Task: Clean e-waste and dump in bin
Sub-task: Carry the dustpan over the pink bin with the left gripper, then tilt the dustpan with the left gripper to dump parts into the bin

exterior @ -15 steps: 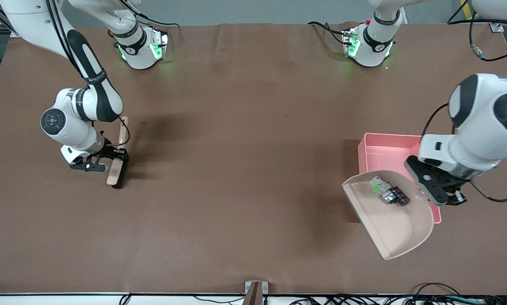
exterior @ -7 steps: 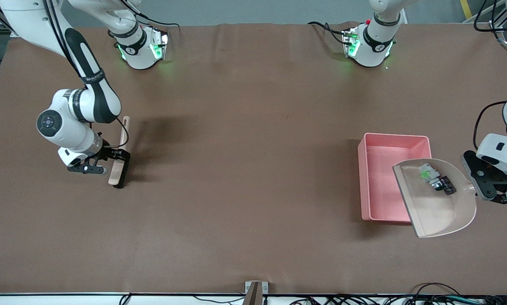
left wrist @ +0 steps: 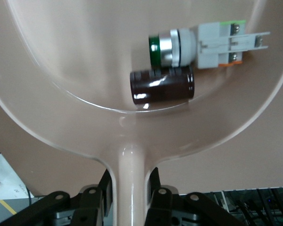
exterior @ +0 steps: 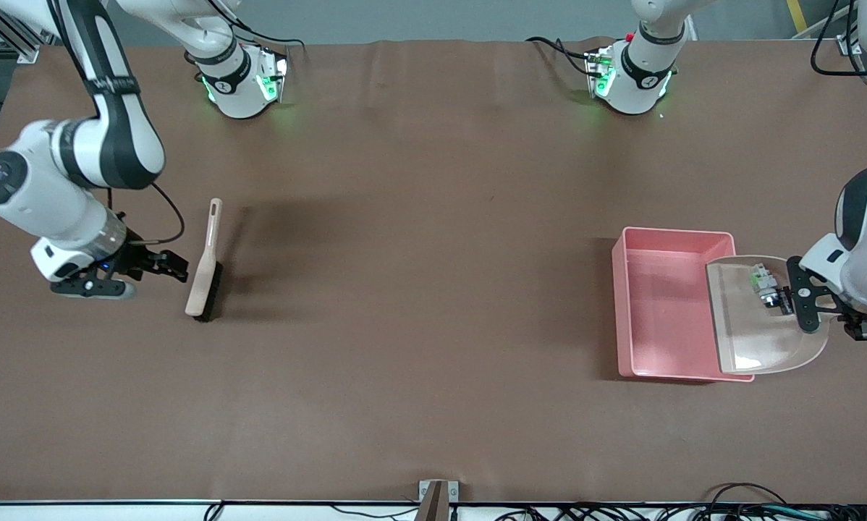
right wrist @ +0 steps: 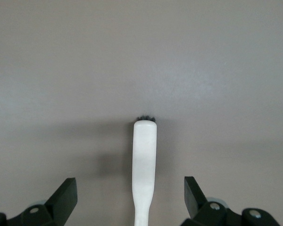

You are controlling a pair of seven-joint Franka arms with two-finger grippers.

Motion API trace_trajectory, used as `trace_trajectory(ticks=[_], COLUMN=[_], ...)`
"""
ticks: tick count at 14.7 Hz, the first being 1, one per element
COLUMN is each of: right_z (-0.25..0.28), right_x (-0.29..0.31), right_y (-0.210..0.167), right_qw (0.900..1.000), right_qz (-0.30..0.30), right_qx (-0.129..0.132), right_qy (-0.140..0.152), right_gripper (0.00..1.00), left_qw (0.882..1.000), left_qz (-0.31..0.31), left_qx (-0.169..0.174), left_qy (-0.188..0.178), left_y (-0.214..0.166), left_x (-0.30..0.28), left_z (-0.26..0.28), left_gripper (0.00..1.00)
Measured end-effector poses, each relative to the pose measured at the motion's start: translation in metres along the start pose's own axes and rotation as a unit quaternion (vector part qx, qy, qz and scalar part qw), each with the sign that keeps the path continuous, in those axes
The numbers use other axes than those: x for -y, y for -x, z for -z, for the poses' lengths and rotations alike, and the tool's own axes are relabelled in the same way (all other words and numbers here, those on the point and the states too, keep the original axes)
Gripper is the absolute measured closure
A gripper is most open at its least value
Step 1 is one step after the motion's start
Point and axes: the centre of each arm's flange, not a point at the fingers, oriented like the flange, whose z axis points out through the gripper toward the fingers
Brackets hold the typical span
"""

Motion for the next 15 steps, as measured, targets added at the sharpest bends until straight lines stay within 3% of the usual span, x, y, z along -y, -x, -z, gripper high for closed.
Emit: trace_trajectory(ticks=[2,5,6,11,15], right_z=[0.045,0.114,0.138,0.207,0.257], right_x=[0.002,0.002,0.001,0.000,-0.010], right_y=[0.002,0.012,0.011,0.006,0.005], right_qw=[1.000,0.999,0.999,1.000,1.000], right_qz=[0.002,0.002,0.002,0.002,-0.004], right_qx=[-0.013,0.035,0.039,0.022,0.005], right_qy=[-0.003,-0.006,-0.007,-0.007,0.003], right_gripper=[0.00,0.00,0.00,0.00,0.00], left_qw=[1.000,0.999,0.998,0.997,0.995], left_qz=[-0.006,-0.012,-0.015,-0.022,-0.031], left_qx=[0.011,0.053,0.063,0.075,0.073], left_qy=[0.006,-0.004,-0.008,-0.022,-0.057], left_y=[0.000,0.000,-0.003,-0.012,-0.034], left_x=[-0.002,0.000,0.001,0.006,0.010], left_z=[-0.011,-0.011,-0.009,0.004,0.058], left_gripper=[0.67,0.67,0.67,0.67,0.67])
